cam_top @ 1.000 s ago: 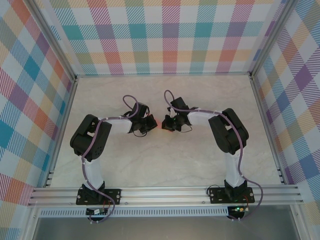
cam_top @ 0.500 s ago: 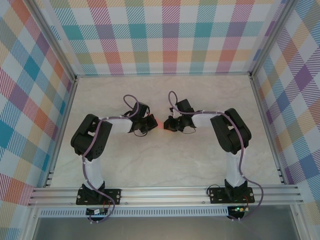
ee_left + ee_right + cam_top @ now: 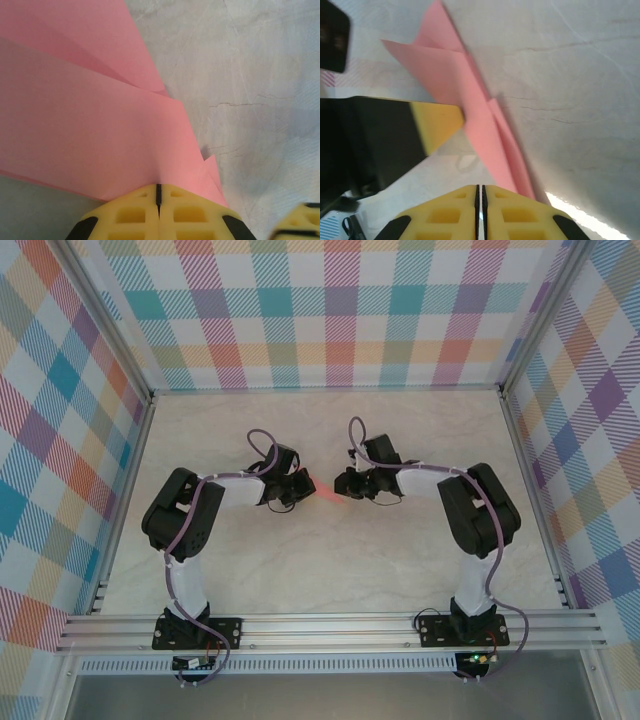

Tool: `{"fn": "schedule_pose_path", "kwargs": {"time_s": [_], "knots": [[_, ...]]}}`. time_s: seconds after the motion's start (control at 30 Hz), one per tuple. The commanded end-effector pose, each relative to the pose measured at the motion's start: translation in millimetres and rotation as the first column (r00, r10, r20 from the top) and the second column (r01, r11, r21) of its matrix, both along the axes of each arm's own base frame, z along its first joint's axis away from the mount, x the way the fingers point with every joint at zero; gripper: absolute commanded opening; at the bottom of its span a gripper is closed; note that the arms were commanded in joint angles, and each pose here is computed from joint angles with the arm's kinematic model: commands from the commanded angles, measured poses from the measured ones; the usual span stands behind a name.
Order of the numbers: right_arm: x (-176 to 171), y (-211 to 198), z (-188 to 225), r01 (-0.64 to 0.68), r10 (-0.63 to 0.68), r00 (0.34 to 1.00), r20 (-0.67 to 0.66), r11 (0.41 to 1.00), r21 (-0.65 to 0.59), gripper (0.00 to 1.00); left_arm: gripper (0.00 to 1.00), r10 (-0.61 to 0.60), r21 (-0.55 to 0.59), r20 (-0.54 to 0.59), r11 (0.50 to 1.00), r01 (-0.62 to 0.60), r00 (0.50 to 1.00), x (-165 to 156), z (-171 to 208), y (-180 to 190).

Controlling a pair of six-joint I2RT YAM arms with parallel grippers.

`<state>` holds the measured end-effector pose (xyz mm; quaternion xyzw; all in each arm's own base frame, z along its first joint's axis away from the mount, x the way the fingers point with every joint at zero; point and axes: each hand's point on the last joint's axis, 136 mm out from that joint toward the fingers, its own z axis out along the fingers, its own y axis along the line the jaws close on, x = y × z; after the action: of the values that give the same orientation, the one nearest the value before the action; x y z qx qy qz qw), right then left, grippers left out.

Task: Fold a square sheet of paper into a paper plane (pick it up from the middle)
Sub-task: Fold the wing for the fifth time at the center of the table.

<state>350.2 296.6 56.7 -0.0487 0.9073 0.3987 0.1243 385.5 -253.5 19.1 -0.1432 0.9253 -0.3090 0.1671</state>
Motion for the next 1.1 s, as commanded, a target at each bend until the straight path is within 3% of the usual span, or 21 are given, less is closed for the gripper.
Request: {"fn": "schedule_pose_path", "kwargs": {"time_s": [0.0,0.23,1.07], "knots": [[-12,13,10,-0.052,0.052,0.999,0.001,0.999,0.002,0.13,0.05,0.047,0.193,-0.18,0.981,-0.011,0.983,-37,-66,36],[-22,25,-9,-0.081,0.082,0.994,-0.071,0.997,0.015,0.11,0.05,0.048,0.197,-0.182,0.98,-0.011,0.982,-36,-66,37],[-10,1,-37,-0.003,0.005,0.988,-0.151,1.0,0.014,0.08,0.05,0.036,0.211,-0.186,0.977,0.004,0.982,-39,-69,39]]}}
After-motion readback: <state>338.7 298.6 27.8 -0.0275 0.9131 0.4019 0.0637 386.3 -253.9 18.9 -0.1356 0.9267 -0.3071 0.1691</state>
